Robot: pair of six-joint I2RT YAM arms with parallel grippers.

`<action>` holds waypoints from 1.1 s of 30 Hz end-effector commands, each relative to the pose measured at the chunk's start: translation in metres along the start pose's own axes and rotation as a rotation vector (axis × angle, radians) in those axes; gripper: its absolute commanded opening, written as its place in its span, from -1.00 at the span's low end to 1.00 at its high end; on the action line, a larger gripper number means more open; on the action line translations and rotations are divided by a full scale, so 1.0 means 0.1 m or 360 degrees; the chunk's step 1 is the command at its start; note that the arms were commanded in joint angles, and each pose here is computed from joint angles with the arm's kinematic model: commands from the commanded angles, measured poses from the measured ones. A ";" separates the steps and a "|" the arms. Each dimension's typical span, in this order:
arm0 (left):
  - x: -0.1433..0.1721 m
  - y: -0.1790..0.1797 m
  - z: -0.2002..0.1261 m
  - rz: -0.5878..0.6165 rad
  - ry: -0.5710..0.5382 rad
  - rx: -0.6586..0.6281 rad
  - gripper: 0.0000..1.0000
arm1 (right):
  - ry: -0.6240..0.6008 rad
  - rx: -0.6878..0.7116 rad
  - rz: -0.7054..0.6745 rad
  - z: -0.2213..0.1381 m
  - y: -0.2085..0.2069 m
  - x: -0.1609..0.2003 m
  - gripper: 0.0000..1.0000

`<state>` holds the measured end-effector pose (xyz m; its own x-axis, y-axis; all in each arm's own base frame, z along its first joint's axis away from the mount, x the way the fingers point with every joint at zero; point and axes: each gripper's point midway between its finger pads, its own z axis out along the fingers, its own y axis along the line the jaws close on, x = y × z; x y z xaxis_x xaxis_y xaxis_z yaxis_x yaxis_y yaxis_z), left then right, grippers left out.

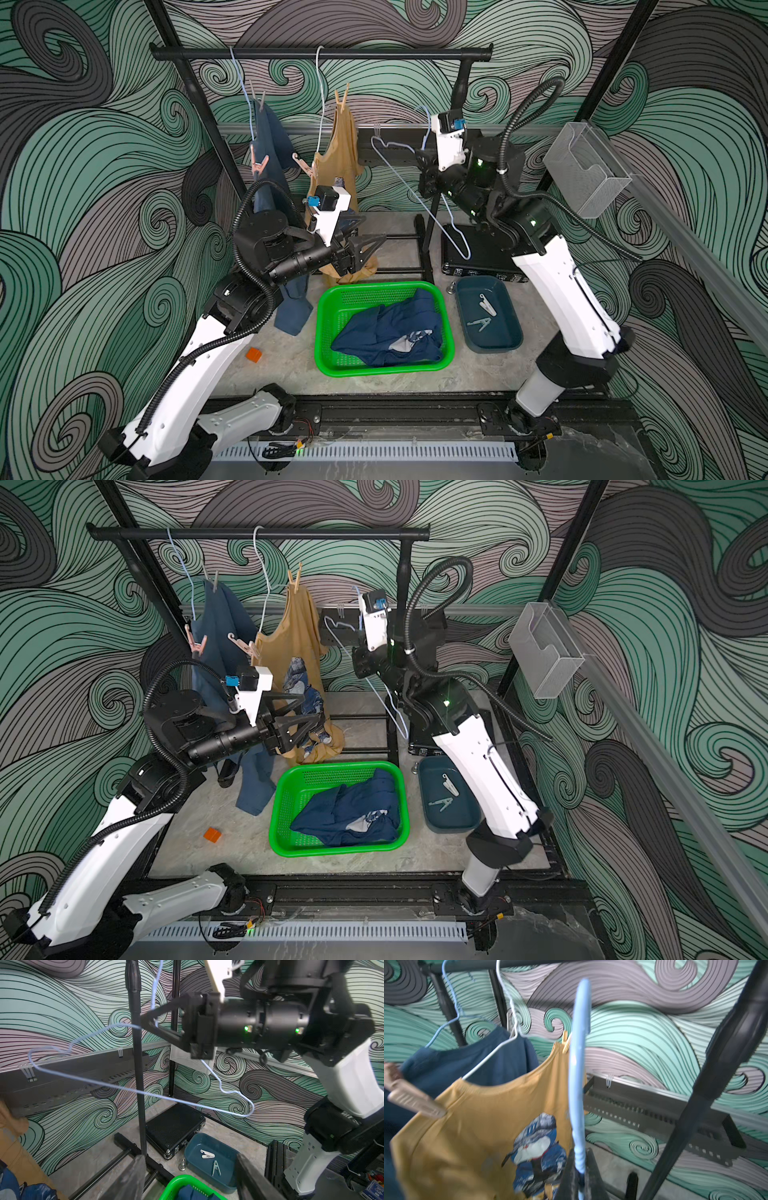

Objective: Remove the clothespins securing t-shirts to the hanger
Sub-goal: Place the hanger on the clothes rail.

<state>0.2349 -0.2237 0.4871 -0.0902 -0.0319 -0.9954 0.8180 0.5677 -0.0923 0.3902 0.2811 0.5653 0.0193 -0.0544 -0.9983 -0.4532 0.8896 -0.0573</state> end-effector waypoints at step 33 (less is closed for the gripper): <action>0.18 0.11 -0.07 -0.0141 -0.0075 -0.0089 0.33 | -0.0766 0.0290 0.0196 1.20 -0.99 -0.25 -1.00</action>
<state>0.2362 -0.2142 0.4592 -0.1559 -0.0910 -0.9836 0.7767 0.6040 -0.1790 0.5258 0.2370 0.6191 0.4583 0.2254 -0.8598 -0.2967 0.9506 0.0911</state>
